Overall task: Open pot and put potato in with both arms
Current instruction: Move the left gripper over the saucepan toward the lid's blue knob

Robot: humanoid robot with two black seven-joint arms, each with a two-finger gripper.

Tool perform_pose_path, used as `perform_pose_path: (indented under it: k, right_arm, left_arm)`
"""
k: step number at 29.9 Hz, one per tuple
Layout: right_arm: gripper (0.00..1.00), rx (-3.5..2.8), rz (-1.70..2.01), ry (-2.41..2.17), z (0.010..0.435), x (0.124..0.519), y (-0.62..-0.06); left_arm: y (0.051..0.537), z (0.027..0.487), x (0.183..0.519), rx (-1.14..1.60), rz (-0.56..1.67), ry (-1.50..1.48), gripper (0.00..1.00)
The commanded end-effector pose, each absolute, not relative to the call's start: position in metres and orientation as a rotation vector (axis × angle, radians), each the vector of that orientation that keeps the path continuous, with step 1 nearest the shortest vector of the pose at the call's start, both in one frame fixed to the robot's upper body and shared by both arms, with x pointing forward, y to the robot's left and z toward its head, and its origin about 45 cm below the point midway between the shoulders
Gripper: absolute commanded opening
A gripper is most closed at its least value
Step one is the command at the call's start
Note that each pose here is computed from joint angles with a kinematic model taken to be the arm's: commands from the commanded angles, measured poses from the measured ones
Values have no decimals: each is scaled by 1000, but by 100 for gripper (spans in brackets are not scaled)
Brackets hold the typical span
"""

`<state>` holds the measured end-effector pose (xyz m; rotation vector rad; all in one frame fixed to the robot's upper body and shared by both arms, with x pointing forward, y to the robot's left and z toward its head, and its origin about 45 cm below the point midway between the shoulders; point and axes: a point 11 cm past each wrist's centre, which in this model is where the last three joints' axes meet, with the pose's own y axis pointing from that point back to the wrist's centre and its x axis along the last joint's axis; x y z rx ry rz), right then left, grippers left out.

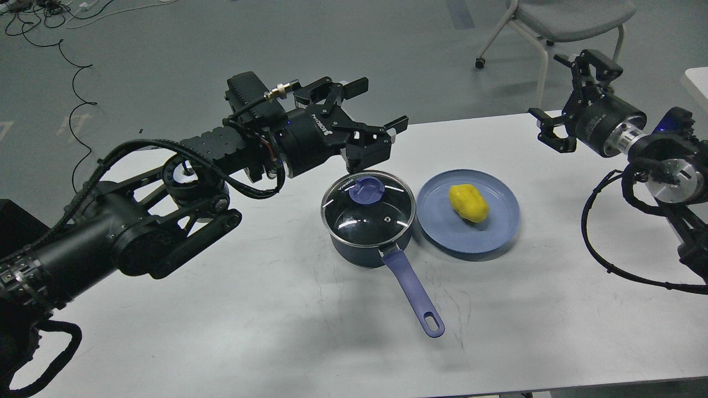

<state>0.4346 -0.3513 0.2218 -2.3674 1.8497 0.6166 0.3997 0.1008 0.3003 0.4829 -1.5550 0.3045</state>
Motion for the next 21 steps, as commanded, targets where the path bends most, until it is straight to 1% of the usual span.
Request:
perform_pose_path:
  k: [1,2,5,9,13,21]
  right_arm:
    - [100,-2352,632,1891,216,433,-363]
    - [100,-2351,630,1895,216,433,-366]
    - [100,-2349,629,1895,217,433,-366]
    - [100,-2350,625,1902,217,432,-368]
    - [100,-2349,618,1911,218,432,-371]
    - [100,-2351,613,1920,219,432,-374]
  left_arm:
    - [97,276,401,530,259,-1542,98]
    - [90,264,400,540,229,-1535,98]
    - [82,251,400,559,193,-1557,98]
    - [92,231,410,637,170,-1552,98]
    - [89,218,399,587,90,-1554,98]
    - [104,200,392,600,88,-1538,98]
